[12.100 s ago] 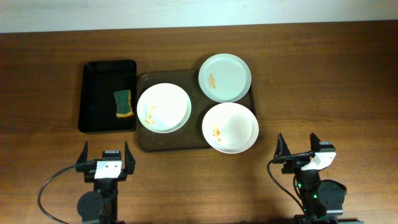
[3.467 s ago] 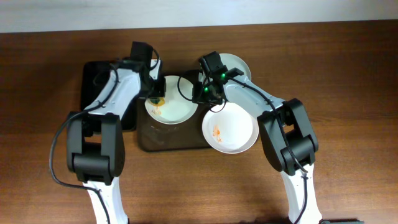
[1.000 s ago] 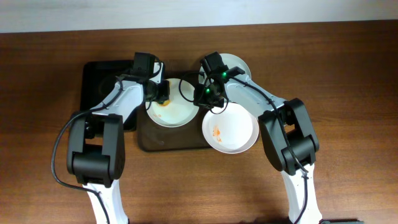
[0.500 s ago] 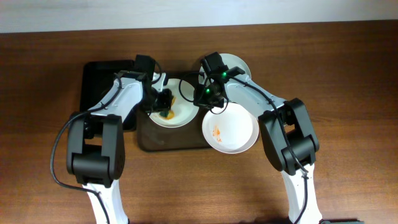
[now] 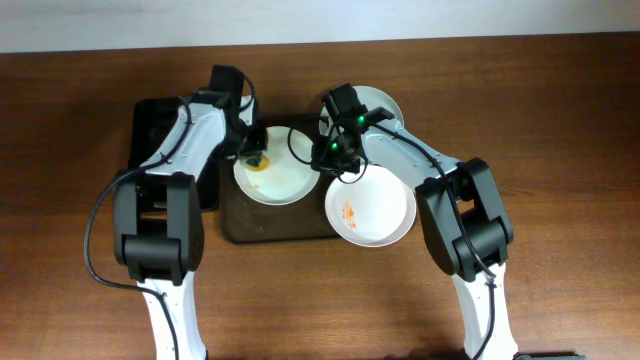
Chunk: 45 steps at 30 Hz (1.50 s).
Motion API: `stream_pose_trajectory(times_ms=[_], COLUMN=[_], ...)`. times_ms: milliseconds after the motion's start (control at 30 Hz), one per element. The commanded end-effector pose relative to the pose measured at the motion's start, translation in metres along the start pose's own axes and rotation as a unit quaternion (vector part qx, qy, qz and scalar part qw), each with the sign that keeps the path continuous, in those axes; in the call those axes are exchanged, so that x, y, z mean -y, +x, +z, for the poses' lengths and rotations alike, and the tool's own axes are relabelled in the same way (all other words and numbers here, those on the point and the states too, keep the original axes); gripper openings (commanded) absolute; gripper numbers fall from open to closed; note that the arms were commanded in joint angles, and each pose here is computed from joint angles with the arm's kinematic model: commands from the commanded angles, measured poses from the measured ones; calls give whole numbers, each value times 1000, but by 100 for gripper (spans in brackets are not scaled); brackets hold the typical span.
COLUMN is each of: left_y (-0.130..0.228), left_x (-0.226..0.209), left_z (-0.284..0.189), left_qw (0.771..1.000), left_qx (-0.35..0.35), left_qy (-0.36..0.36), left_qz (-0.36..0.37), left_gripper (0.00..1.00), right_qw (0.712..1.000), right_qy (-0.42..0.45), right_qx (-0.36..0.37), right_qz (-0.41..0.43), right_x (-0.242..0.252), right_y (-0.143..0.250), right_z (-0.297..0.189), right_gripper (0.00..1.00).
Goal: Clean dirty plates on tray and stack at the side
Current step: 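Scrub the left white plate with the sponge while right gripper holds it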
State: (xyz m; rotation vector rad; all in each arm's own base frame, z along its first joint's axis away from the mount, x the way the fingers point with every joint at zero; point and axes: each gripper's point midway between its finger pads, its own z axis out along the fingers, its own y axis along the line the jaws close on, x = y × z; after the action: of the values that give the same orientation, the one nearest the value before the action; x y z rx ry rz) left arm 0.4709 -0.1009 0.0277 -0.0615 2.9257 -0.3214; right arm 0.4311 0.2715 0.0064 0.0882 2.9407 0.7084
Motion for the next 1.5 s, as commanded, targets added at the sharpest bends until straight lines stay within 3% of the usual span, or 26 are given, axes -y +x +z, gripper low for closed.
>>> stream_pose_trajectory(times_ms=[0,167,467,633,833,933,1067,1233,1367,1467], left_y=[-27,17,48,60,74,92,98,67,39,43], left_x=[-11,-12,38,20,-47,-48,30,43,-3,-45], left_z=[-12,17,50,64,43,39,39,58,91,93], left_qw=[998,997,992,989,980,972,965,975,994,989], left_qx=[41,-52,-92,-126,-184,-220,-232,-161,-104,-101], left_qy=[-40,-58,-52,-52,-73,-74,116,145,16,-101], left_qz=[1,4,74,51,-31,-37,32,56,1,-40], left_gripper=[1,1,1,1,1,1,1,1,1,1], right_qw=[1000,1000,1000,1000,1000,1000,1000,1000,1000,1000], right_qy=[9,8,9,9,8,8,8,8,8,8], right_qx=[-7,-7,-7,-7,-7,-7,-7,-7,-7,-7], right_qz=[2,2,2,-2,-2,-2,-2,-2,-2,-2], right_x=[8,8,8,8,8,8,8,8,8,8], right_y=[2,2,2,2,2,2,2,1,1,1], right_z=[6,6,6,6,6,6,6,6,6,6], right_gripper=[4,4,4,4,4,4,4,4,4,4])
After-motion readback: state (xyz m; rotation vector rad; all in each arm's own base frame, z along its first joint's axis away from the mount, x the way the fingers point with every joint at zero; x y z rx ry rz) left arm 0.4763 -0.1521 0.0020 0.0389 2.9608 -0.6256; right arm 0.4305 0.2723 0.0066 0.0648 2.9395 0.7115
